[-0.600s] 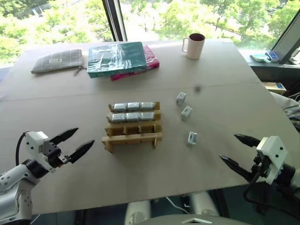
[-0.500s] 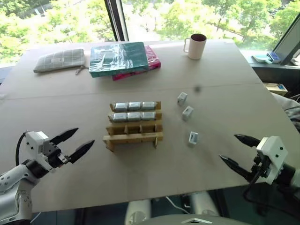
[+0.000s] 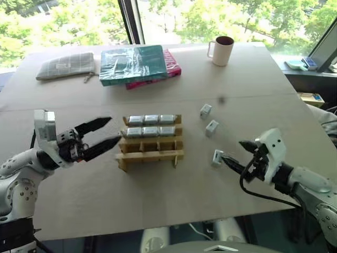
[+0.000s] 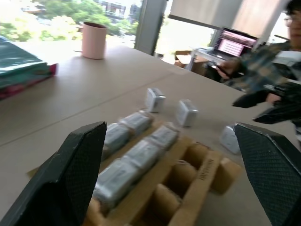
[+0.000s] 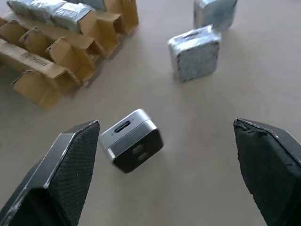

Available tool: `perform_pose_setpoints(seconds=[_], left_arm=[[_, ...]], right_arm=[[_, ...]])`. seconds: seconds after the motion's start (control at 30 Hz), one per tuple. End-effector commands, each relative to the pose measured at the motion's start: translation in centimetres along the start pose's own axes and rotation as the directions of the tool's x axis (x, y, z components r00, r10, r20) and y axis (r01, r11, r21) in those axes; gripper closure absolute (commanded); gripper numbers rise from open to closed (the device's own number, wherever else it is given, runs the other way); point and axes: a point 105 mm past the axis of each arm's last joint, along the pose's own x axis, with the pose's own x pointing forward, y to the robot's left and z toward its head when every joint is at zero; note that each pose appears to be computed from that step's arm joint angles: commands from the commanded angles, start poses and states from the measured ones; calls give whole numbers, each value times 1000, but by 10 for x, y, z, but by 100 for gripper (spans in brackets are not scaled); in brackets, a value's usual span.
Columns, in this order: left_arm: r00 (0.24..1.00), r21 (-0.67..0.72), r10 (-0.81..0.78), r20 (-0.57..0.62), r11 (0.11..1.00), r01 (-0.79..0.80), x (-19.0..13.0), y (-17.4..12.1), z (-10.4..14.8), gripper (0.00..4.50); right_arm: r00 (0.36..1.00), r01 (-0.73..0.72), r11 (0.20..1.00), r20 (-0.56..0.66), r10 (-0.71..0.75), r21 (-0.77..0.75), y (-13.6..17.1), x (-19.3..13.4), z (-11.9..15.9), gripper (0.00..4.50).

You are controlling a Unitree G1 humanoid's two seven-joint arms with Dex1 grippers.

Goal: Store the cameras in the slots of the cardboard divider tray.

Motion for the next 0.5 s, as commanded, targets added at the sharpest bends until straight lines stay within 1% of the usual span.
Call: perform_pose_setpoints(seconds=[0.03, 0.1, 0.2, 0.23, 0.33, 0.4, 0.5], left_arm=[[984, 37, -159, -76, 986, 162, 5, -21, -3, 1], [981, 35, -172, -87, 984, 176, 5, -23, -7, 1], [974, 61, -189, -123, 978, 198, 1, -16, -13, 1], [971, 71, -198, -133, 975, 208, 1, -18, -15, 1], [969, 96, -203, -143, 971, 218, 1, -10, -15, 1], [967, 104, -214, -139, 968, 229, 4, -8, -13, 1], [965, 113, -224, -138, 964, 240, 5, -6, -13, 1]], right_arm=[[998, -46, 998, -45, 48, 37, 11, -3, 0, 0], [995, -73, 994, -60, 78, 85, 16, -3, -3, 0], [993, -86, 984, -67, 98, 158, 18, 13, -1, 0], [993, -83, 982, -72, 96, 173, 18, 13, -1, 0], [996, -59, 971, -50, 73, 231, 15, 31, 8, 0], [996, -20, 972, -84, 41, 236, 13, 41, 6, 0], [990, 6, 976, -138, 24, 216, 15, 45, -1, 0]])
